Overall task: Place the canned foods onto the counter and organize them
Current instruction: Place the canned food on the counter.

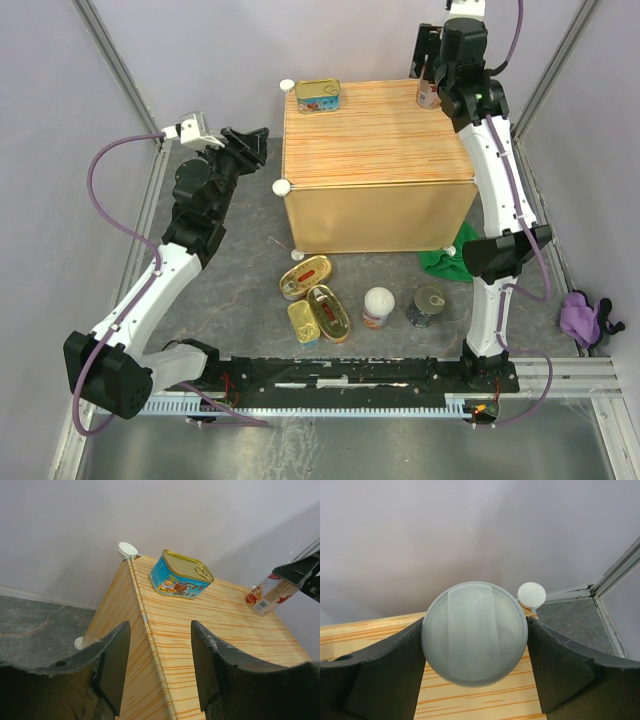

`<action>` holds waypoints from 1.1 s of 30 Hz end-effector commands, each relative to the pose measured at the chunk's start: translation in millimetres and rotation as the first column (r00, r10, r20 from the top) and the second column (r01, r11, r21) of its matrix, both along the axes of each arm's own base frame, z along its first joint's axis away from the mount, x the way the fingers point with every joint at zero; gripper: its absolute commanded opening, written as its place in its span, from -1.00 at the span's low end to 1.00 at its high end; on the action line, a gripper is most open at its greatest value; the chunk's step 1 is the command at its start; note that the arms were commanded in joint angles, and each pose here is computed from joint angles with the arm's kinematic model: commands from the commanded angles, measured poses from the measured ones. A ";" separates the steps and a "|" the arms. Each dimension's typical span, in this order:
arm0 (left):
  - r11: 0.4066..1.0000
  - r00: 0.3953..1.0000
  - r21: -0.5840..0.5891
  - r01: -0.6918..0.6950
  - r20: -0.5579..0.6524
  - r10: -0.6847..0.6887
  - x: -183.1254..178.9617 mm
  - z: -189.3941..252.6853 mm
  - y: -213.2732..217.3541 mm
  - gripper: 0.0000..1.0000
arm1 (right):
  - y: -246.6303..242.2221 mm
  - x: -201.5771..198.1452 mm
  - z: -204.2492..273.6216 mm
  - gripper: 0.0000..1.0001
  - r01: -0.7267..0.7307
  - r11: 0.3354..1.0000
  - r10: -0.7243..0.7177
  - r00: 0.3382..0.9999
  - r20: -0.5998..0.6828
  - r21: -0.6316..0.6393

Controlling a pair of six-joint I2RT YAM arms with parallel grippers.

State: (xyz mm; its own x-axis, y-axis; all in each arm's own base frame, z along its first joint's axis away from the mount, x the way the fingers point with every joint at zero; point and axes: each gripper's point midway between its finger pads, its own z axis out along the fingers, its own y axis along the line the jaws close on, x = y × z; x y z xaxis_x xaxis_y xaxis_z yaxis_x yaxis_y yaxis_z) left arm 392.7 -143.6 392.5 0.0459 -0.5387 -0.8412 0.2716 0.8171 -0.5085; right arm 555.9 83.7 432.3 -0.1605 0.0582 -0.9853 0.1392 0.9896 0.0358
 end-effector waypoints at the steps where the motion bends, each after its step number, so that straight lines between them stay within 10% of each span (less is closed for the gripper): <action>1: 1.000 0.996 0.004 -0.002 0.090 0.001 -8.4 32.6 5.3 0.17 | -0.1 -10.7 19.6 0.70 -0.002 0.999 0.000 0.999 0.044 0.037; 33: 0.994 0.994 -0.059 0.087 0.076 -0.082 -57.5 53.9 7.5 0.18 | -5.9 -102.3 53.7 0.86 -0.010 0.999 0.008 0.999 0.047 0.045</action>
State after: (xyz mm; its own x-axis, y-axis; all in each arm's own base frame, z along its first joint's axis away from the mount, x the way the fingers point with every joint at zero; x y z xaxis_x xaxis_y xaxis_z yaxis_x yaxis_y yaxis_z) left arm 353.6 -137.6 420.9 0.0422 -0.5510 -0.8334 0.3285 0.7955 -0.5093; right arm 486.0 83.3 456.6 -0.1767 0.0909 -0.9801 0.1231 0.9899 0.0696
